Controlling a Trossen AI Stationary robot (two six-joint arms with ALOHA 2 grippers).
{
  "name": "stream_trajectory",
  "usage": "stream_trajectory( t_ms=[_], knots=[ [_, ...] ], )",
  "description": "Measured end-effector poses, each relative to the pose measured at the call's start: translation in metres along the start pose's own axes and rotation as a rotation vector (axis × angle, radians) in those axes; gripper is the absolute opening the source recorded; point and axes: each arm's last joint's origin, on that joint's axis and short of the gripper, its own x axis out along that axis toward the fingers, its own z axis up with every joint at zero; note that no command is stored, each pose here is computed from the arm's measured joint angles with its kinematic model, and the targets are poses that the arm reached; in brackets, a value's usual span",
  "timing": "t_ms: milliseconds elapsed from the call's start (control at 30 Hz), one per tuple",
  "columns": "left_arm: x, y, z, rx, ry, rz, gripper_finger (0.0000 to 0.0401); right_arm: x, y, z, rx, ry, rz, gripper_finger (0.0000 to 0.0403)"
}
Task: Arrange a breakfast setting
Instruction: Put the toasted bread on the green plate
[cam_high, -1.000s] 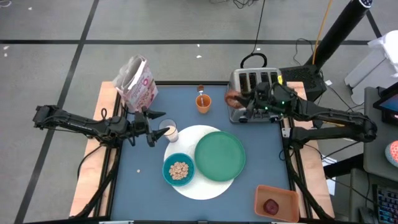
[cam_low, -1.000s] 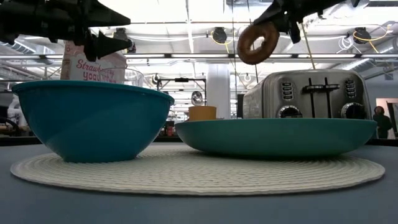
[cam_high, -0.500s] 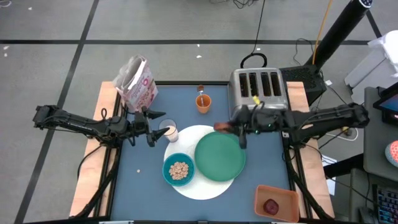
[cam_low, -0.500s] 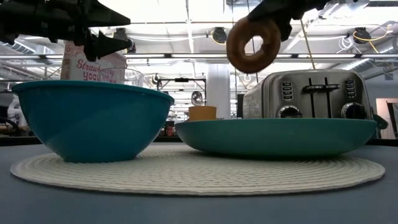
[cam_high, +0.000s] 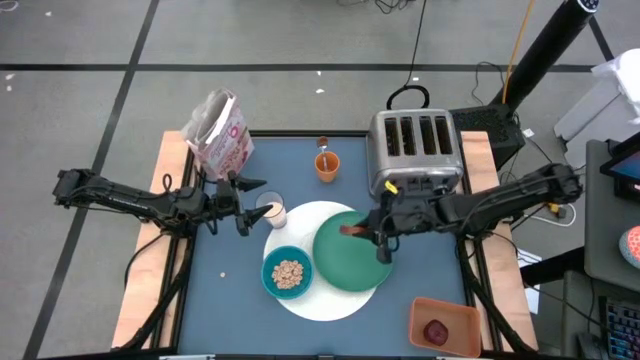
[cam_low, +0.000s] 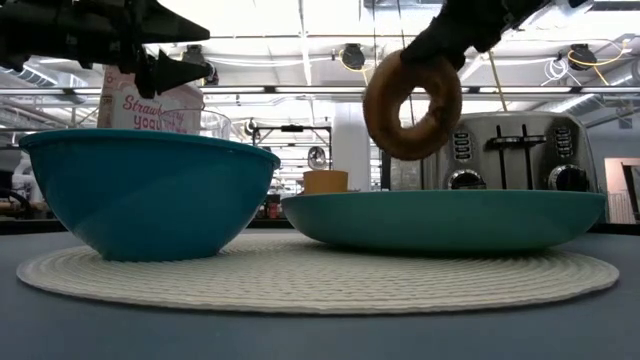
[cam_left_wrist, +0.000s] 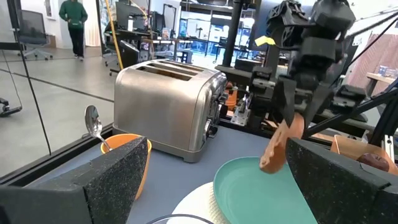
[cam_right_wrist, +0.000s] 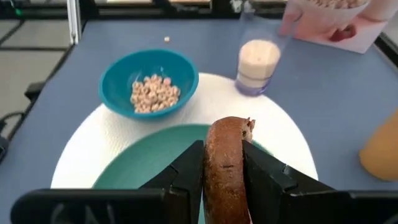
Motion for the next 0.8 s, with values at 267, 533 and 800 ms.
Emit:
stream_trajectory(
  t_ms=[267, 533, 800],
  knots=[
    [0.000, 0.000, 0.000, 0.001, 0.000, 0.001, 0.0386, 0.020, 0.006, -0.013, -0.035, 0.084, 0.003, 0.0089],
    [0.000, 0.000, 0.000, 0.001, 0.000, 0.001, 0.0386, 0.036, 0.008, -0.024, -0.096, 0.157, -0.003, 0.0089],
    [0.000, 0.000, 0.000, 0.001, 0.000, 0.000, 0.0386, 0.046, 0.008, -0.033, -0.104, 0.206, -0.008, 0.0089]
  ],
)
